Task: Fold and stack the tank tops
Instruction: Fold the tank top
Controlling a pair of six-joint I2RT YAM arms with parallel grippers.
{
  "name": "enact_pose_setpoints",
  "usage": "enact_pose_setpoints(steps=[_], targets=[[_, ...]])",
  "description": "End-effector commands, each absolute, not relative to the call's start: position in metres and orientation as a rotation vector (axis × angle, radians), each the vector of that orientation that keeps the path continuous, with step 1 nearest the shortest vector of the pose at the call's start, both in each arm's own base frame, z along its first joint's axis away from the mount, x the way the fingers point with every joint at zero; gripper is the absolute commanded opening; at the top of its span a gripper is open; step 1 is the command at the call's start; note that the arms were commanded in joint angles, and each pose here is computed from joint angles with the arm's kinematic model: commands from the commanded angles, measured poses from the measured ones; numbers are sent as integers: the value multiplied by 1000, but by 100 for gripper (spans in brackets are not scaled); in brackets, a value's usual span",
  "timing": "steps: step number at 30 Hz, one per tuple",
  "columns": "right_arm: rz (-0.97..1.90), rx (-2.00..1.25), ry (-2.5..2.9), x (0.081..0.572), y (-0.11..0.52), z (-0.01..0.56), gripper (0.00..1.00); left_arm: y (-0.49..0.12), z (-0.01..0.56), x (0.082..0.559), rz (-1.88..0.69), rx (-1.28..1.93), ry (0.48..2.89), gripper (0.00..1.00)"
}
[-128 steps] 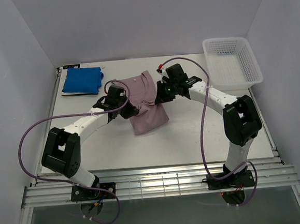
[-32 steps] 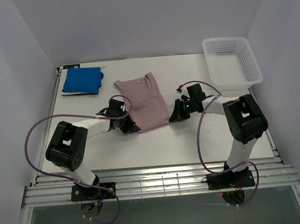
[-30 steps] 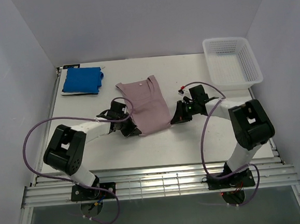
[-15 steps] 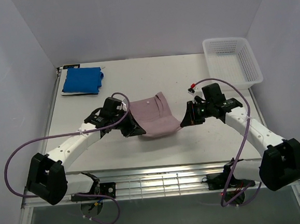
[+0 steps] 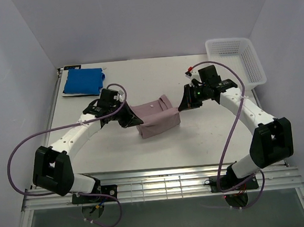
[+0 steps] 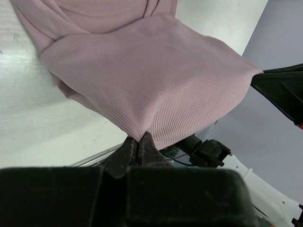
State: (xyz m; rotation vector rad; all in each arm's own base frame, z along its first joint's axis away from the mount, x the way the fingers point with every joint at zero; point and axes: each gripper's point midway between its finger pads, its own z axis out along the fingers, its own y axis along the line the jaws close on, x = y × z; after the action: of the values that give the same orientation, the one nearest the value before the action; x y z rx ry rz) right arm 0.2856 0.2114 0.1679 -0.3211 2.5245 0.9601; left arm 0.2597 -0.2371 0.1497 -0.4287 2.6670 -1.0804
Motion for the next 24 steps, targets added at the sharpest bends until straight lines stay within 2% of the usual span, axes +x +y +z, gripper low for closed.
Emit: enact_pose_setpoints(steps=[1, 10, 24], targets=[[923, -326, 2405, 322, 217, 202, 8, -234, 169, 288, -1097, -418, 2570, 0], [961, -339, 2395, 367, 235, 192, 8, -218, 142, 322, -1126, -523, 2592, 0], [1006, -392, 2286, 420, 260, 179, 8, -192, 128, 380, -992, -608, 2529, 0]])
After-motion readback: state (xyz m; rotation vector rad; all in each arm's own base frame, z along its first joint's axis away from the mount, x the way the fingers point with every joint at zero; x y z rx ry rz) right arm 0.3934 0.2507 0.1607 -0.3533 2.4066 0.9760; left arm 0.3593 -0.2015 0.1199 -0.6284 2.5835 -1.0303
